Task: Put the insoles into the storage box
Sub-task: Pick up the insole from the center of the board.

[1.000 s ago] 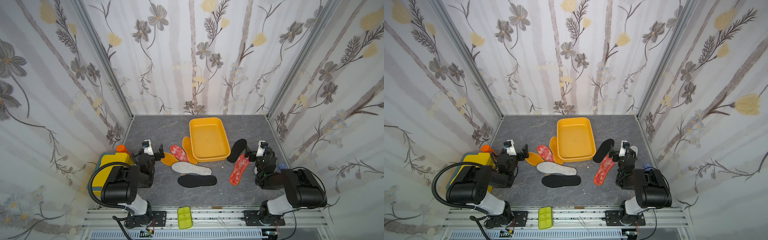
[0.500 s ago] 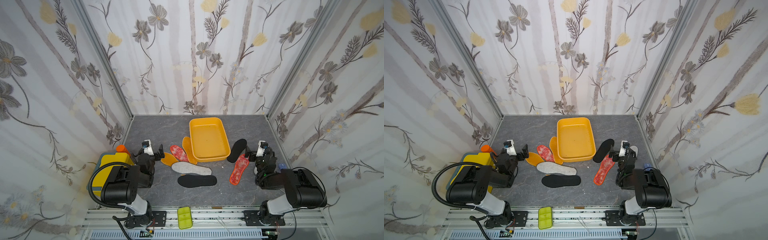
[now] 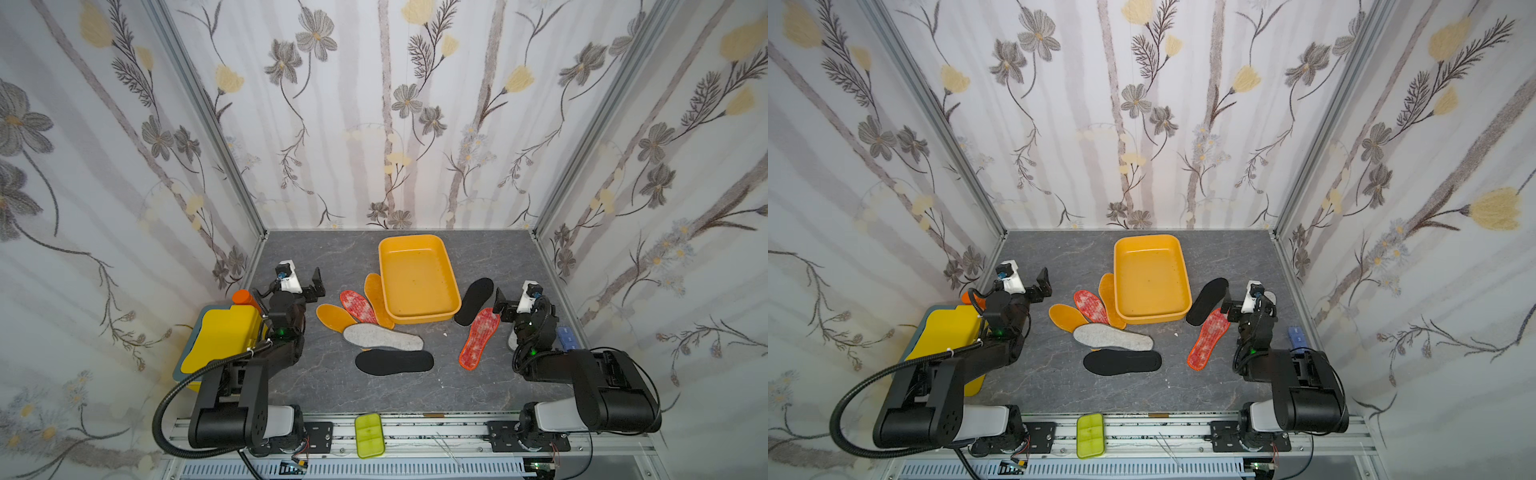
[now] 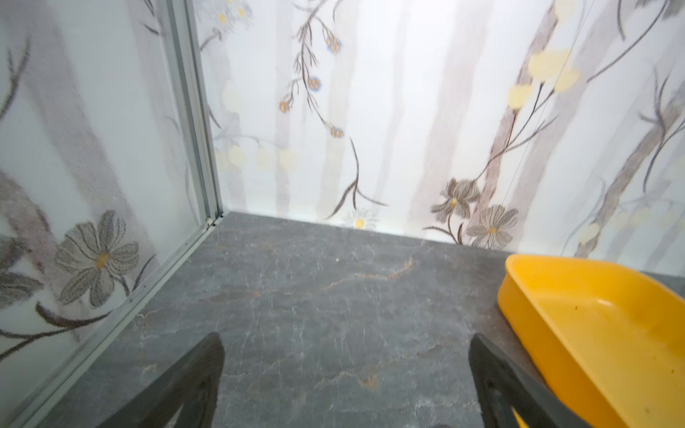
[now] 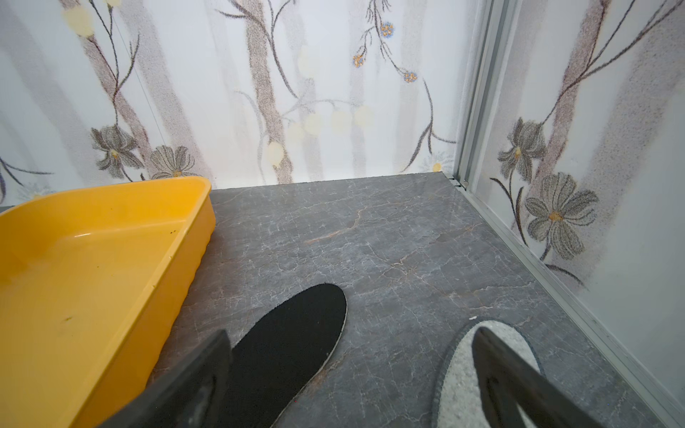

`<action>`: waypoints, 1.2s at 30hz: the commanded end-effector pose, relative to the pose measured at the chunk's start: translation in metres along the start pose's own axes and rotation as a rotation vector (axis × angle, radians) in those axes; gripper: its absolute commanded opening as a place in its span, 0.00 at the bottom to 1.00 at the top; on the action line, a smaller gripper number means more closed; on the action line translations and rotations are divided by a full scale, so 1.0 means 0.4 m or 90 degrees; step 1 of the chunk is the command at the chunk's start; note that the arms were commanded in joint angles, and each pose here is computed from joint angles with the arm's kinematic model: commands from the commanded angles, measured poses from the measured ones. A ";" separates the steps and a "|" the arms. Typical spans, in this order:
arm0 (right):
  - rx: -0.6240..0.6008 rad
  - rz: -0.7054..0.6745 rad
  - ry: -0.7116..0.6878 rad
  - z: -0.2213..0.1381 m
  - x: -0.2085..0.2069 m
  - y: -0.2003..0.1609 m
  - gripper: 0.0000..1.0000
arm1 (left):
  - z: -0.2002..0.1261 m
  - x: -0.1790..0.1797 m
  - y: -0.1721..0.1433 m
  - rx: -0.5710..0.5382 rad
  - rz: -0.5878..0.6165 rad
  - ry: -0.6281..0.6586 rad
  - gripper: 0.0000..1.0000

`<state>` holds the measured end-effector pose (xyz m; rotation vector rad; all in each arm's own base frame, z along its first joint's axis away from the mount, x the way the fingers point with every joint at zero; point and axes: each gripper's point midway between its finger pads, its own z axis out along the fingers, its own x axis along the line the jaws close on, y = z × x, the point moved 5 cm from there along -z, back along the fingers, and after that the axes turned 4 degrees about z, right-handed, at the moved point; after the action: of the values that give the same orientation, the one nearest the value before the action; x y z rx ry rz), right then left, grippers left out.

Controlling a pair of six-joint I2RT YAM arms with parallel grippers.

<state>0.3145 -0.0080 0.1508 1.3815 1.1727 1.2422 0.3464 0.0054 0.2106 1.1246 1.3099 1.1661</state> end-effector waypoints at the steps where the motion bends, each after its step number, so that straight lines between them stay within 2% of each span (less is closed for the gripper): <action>1: -0.008 0.002 -0.007 0.005 0.000 0.030 1.00 | -0.018 0.012 0.032 0.029 -0.074 0.040 1.00; 5: 0.009 0.028 -0.010 0.016 0.005 0.083 1.00 | -0.046 -0.013 0.056 0.074 -0.145 0.053 1.00; 8: 0.054 0.063 0.031 0.036 0.036 0.133 1.00 | -0.076 -0.044 0.033 0.140 -0.211 0.062 1.00; 13: 0.246 0.106 0.161 0.069 0.123 0.143 1.00 | -0.162 -0.089 -0.057 0.226 -0.368 0.096 1.00; 16: 0.324 0.121 0.200 0.073 0.158 0.125 1.00 | -0.206 -0.131 -0.109 0.275 -0.420 0.079 1.00; 24: 0.414 0.146 0.323 0.004 0.259 0.084 1.00 | -0.273 -0.225 -0.181 0.382 -0.443 0.043 1.00; 31: 0.506 0.052 0.426 -0.116 0.427 -0.004 1.00 | -0.286 -0.252 -0.242 0.444 -0.443 0.038 1.00; 36: 0.552 0.008 0.493 -0.182 0.516 -0.058 1.00 | -0.289 -0.260 -0.253 0.444 -0.472 0.020 1.00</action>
<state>0.2571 0.1920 0.1691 1.5455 2.3897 1.4278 0.2322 -0.1101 0.1188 0.9773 2.0235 0.2092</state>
